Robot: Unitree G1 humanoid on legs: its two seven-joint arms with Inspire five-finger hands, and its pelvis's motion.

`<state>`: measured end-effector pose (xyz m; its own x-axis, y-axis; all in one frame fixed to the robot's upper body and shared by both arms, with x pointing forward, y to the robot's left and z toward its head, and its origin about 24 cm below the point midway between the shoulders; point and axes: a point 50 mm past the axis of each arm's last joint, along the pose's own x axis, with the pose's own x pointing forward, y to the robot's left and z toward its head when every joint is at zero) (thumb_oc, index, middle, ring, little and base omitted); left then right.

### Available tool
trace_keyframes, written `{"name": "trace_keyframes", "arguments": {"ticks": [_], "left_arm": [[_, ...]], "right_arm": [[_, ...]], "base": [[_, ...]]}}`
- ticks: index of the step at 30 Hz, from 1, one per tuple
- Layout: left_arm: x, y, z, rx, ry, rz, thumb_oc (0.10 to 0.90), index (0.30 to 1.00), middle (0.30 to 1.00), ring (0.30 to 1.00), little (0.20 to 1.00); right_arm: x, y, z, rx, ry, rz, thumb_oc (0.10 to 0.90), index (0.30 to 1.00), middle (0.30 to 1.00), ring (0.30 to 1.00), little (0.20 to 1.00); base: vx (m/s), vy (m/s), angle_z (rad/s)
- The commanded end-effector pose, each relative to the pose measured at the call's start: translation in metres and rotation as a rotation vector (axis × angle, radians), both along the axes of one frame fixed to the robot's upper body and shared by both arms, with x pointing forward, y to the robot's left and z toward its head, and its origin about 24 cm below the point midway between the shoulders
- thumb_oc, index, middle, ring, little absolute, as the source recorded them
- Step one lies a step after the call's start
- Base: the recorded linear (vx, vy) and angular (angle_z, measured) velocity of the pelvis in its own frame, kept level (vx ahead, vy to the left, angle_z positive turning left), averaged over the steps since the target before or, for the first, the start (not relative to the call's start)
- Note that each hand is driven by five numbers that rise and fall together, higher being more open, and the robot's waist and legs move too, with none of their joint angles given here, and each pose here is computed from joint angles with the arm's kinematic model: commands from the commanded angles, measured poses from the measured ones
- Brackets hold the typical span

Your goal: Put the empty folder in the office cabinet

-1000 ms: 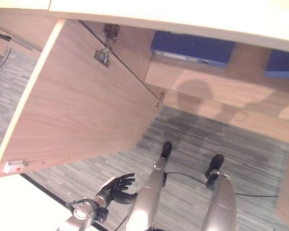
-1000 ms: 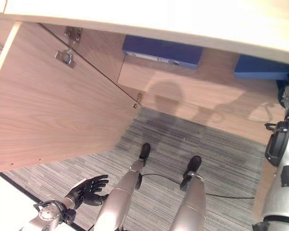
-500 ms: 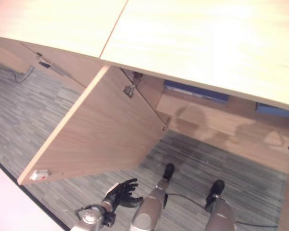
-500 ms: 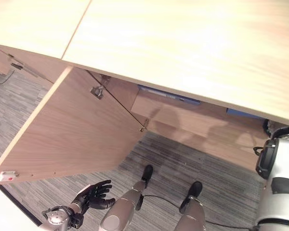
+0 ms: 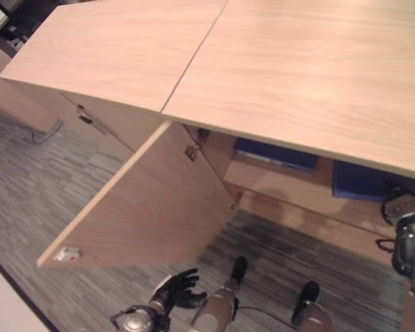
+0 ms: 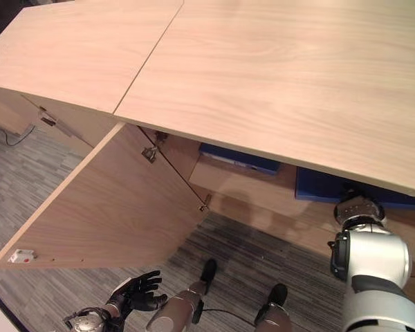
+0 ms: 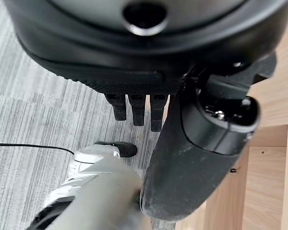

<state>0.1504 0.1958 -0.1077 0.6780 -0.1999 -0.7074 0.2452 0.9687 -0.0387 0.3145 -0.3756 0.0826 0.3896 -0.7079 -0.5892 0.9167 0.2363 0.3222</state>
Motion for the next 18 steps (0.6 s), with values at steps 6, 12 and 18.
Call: {"name": "trace_keyframes", "arguments": {"ticks": [6,12,18], "left_arm": [[-0.004,-0.003,-0.007,0.014,0.016,0.010,0.800,0.900,0.900,0.900,0.900],[-0.009,-0.001,-0.015,0.048,0.046,0.028,0.800,0.900,0.900,0.900,0.900],[-0.010,0.000,-0.018,0.069,0.050,0.019,0.800,0.900,0.900,0.900,0.900]], "right_arm": [[-0.012,0.005,-0.029,0.023,0.028,-0.024,0.800,0.900,0.900,0.900,0.900],[-0.004,0.010,-0.026,-0.009,-0.010,0.016,0.800,0.900,0.900,0.900,0.900],[0.010,0.003,0.007,-0.118,-0.094,0.085,0.800,0.900,0.900,0.900,0.900]], "base": [[0.04,0.001,0.03],[0.01,0.000,0.00],[-0.01,0.002,0.00]]}}
